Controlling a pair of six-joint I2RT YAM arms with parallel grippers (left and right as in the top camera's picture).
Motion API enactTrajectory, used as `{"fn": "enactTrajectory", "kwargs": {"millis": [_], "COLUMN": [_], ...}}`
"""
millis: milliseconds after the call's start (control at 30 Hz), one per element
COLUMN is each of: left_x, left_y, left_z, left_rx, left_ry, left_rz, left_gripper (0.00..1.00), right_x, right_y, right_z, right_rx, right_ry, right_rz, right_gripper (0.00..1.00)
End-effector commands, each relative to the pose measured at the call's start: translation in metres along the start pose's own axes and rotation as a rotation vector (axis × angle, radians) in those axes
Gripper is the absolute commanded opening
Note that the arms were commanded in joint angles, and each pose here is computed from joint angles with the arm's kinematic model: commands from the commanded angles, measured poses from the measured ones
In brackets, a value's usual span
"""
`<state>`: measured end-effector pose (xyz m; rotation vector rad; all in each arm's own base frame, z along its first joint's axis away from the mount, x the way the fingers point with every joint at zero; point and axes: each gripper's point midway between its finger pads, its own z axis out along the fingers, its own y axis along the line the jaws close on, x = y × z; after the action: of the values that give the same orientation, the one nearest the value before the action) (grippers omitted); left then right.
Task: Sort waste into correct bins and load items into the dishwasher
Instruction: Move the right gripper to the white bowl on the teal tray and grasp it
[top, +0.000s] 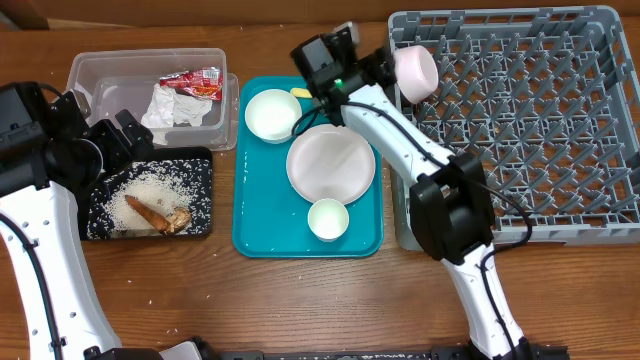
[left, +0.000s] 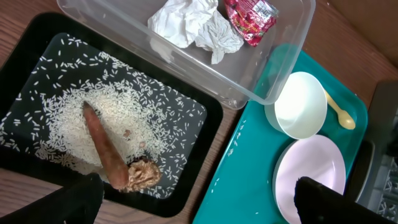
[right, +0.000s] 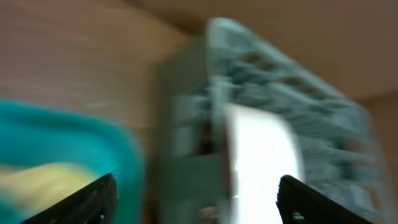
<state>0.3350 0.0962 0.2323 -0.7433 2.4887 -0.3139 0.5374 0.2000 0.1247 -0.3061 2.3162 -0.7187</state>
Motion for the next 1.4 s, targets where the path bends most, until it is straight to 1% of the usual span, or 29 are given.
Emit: {"fn": "enactTrajectory", "kwargs": {"millis": [0, 33, 67, 100, 167, 233, 300, 333, 367, 433, 500, 800, 900, 1000, 1233, 1333, 1367], "left_x": [-0.002, -0.002, -0.002, -0.002, -0.002, -0.002, -0.002, -0.002, -0.002, -0.002, -0.002, -0.002, -0.002, -0.002, -0.002, -0.002, -0.002], "left_y": [-0.005, -0.005, -0.005, -0.005, -0.005, -0.005, -0.005, -0.005, -0.005, -0.005, -0.005, -0.005, -0.005, -0.005, -0.005, -0.005, -0.005], "left_z": [-0.005, -0.005, -0.005, -0.005, -0.005, -0.005, -0.005, -0.005, -0.005, -0.005, -0.005, -0.005, -0.005, -0.005, -0.005, -0.005, -0.005], "left_rx": [0.016, 0.016, 0.016, 0.016, 0.016, 0.016, 0.016, 0.016, 0.016, 0.016, 0.016, 0.016, 0.016, 0.016, 0.016, 0.016, 0.016], "left_ry": [-0.014, -0.014, -0.014, -0.014, -0.014, -0.014, -0.014, -0.014, -0.014, -0.014, -0.014, -0.014, -0.014, -0.014, -0.014, -0.014, -0.014], "left_rz": [0.019, 0.019, 0.020, 0.020, 0.019, 0.019, 0.019, 0.020, 0.019, 0.019, 0.020, 0.019, 0.019, 0.019, 0.020, 0.019, 0.020], "left_gripper": [1.00, 1.00, 1.00, 1.00, 1.00, 1.00, 1.00, 1.00, 1.00, 1.00, 1.00, 1.00, 1.00, 1.00, 1.00, 1.00, 1.00], "right_x": [-0.030, -0.028, -0.024, -0.022, -0.017, -0.014, -0.011, -0.007, -0.005, 0.001, 0.016, 0.032, 0.030, 0.024, 0.031, 0.036, 0.037], "right_y": [0.045, 0.054, 0.070, 0.078, 0.090, 0.099, 0.105, 0.111, 0.114, 0.120, 0.123, 0.145, 0.147, 0.148, 0.158, 0.164, 0.165], "right_z": [-0.076, -0.085, -0.100, -0.108, -0.117, -0.118, -0.112, -0.107, -0.105, -0.097, -0.076, -0.049, -0.047, -0.047, -0.037, -0.033, -0.032], "right_rx": [-0.594, -0.678, -0.814, -0.890, -0.990, -1.040, -1.040, -1.036, -1.035, -1.026, -0.944, -0.926, -0.929, -0.936, -0.933, -0.932, -0.935], "right_ry": [-0.052, -0.042, -0.023, -0.010, 0.013, 0.025, 0.060, 0.099, 0.118, 0.167, 0.228, 0.231, 0.220, 0.193, 0.205, 0.215, 0.219], "right_rz": [0.065, 0.062, 0.053, 0.049, 0.046, 0.063, 0.137, 0.209, 0.244, 0.328, 0.439, 0.457, 0.461, 0.466, 0.461, 0.454, 0.453], "right_gripper": [0.84, 0.84, 0.84, 0.84, 0.84, 0.79, 0.71, 0.58, 0.53, 0.45, 0.41, 0.41, 0.34, 0.31, 0.30, 0.25, 0.21]}}
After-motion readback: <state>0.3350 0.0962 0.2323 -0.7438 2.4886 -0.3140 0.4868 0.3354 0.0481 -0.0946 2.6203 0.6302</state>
